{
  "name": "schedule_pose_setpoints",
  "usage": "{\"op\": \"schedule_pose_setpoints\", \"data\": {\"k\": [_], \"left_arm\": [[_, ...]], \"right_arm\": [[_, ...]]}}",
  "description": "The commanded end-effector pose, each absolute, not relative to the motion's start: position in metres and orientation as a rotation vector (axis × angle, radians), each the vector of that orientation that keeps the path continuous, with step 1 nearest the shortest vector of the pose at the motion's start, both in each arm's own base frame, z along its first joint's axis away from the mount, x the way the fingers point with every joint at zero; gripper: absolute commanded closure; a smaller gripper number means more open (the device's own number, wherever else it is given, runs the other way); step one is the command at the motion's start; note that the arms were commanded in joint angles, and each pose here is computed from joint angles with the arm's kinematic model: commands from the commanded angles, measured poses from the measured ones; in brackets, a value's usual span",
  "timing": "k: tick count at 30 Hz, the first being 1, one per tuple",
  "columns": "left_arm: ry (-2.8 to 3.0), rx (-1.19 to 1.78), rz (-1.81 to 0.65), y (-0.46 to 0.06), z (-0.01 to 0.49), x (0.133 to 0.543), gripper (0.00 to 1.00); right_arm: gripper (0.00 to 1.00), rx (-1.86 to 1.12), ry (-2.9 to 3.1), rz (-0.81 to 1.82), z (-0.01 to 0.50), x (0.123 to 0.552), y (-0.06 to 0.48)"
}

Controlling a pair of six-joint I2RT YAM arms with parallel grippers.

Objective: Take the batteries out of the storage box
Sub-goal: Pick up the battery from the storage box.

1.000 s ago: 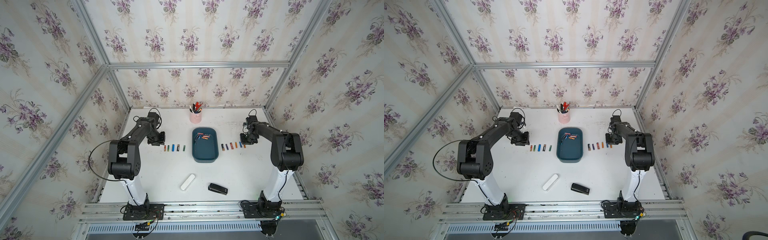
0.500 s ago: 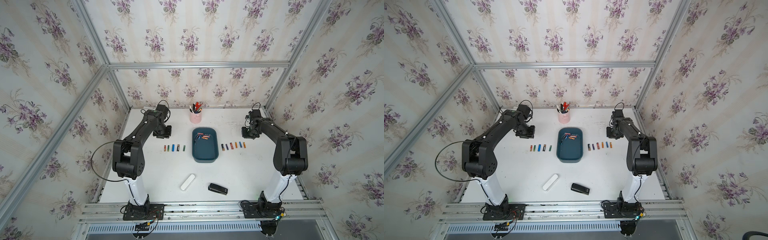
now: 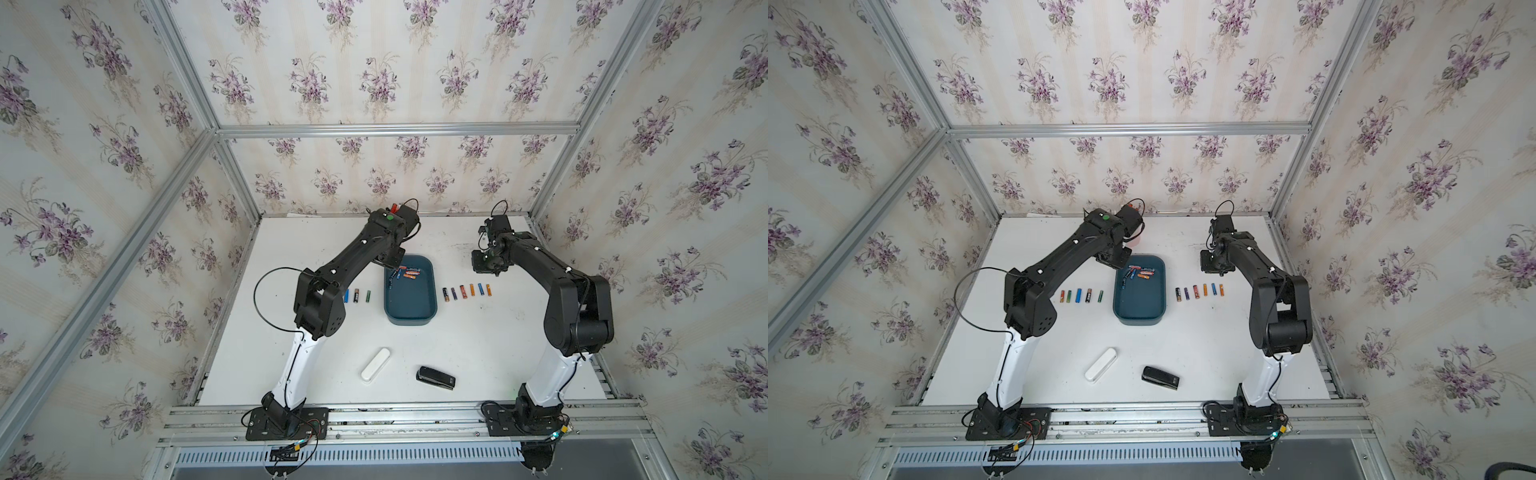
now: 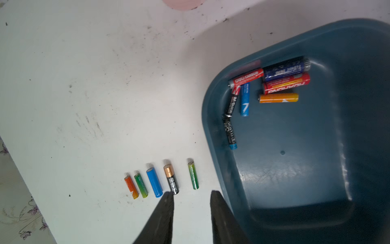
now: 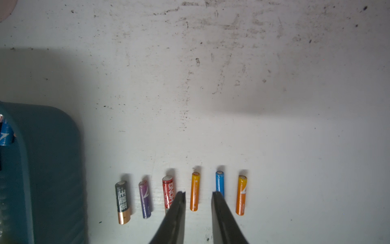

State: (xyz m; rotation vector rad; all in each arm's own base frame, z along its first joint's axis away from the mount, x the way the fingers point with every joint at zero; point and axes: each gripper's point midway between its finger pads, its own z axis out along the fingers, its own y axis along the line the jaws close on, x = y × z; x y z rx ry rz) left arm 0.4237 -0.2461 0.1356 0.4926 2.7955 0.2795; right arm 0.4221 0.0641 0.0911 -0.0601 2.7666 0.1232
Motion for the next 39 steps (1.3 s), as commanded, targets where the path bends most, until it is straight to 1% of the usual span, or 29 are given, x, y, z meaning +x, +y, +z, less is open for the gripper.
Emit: {"op": "schedule_pose_setpoints", "data": {"k": [1, 6, 11, 25, 39], "left_arm": [[2.819, 0.513, 0.356, -0.251, 0.128, 0.416, 0.65], [2.8, 0.567, 0.331, -0.279, 0.11, 0.414, 0.64], [2.802, 0.601, 0.326, -0.291, 0.092, 0.414, 0.62], [2.826, 0.676, 0.393, -0.293, 0.056, 0.418, 0.58], [2.841, 0.693, 0.437, -0.29, 0.042, 0.418, 0.54]], "right_arm": [[0.73, -0.052, 2.764, 0.132, 0.096, 0.42, 0.065], [0.73, -0.061, 2.764, 0.132, 0.097, 0.419, 0.066], [0.73, -0.061, 2.766, 0.134, 0.096, 0.417, 0.065], [0.73, -0.07, 2.78, 0.131, 0.089, 0.414, 0.065], [0.73, -0.082, 2.786, 0.124, 0.086, 0.415, 0.064]]}}
